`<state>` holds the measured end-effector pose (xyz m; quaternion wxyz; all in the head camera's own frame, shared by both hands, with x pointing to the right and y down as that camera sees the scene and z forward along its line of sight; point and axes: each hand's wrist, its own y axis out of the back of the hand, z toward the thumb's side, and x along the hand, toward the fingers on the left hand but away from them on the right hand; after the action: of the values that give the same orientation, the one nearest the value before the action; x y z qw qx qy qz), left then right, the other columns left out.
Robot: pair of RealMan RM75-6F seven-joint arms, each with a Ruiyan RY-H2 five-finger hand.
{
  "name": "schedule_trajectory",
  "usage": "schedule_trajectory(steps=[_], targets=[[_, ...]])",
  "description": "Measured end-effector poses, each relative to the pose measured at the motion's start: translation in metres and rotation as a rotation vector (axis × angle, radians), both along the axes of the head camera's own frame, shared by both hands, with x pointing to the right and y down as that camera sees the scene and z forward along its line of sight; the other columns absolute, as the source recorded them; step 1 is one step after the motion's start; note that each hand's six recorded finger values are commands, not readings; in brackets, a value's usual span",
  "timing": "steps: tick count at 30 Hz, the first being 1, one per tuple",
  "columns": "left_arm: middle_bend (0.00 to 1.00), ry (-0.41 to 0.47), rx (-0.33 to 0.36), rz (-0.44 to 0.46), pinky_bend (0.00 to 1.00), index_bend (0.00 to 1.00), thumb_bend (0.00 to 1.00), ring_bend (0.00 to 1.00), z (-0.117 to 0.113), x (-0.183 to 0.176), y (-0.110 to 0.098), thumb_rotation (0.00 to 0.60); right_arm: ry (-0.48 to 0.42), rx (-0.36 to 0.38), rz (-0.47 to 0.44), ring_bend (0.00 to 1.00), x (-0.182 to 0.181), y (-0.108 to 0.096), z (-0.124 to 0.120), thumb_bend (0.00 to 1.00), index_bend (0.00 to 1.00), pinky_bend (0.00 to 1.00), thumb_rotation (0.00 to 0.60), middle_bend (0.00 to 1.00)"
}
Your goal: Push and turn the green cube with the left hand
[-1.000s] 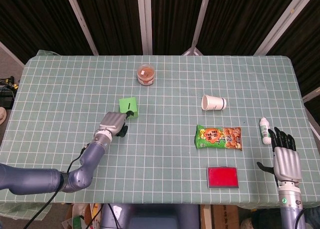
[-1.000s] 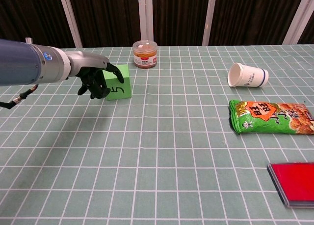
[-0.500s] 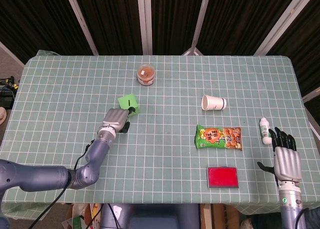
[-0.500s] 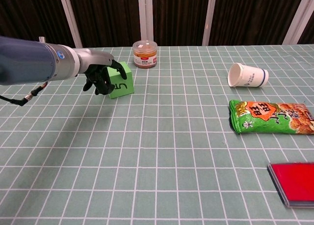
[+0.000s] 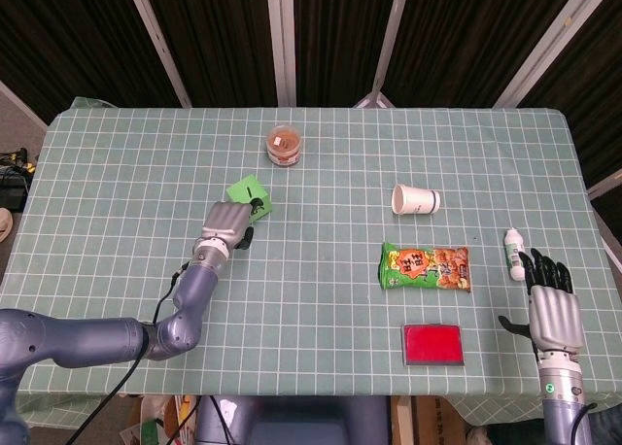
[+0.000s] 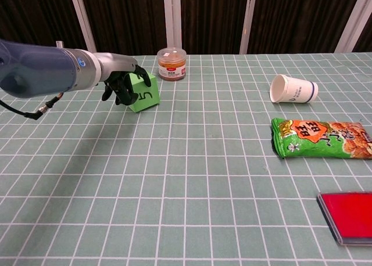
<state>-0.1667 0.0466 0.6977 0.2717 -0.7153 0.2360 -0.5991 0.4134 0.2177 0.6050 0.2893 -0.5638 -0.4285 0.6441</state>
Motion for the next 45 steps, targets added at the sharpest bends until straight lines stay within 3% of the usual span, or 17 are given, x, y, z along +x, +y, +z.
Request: schedule_trajectory(steps=[32, 45], targets=[[0.75, -0.1, 0.054, -0.062, 0.69, 0.18, 0.73, 0.57, 0.012, 0.021, -0.036, 0.6, 0.04, -0.032, -0.007, 0.0, -0.001, 0.001, 0.009, 0.04, 0.08, 0.0, 0.6, 0.0], [0.71, -0.079, 0.098, -0.062, 0.69, 0.2, 0.73, 0.55, -0.006, 0.039, -0.041, 0.6, 0.034, -0.039, -0.01, 0.0, -0.004, 0.002, 0.009, 0.05, 0.08, 0.0, 0.6, 0.0]])
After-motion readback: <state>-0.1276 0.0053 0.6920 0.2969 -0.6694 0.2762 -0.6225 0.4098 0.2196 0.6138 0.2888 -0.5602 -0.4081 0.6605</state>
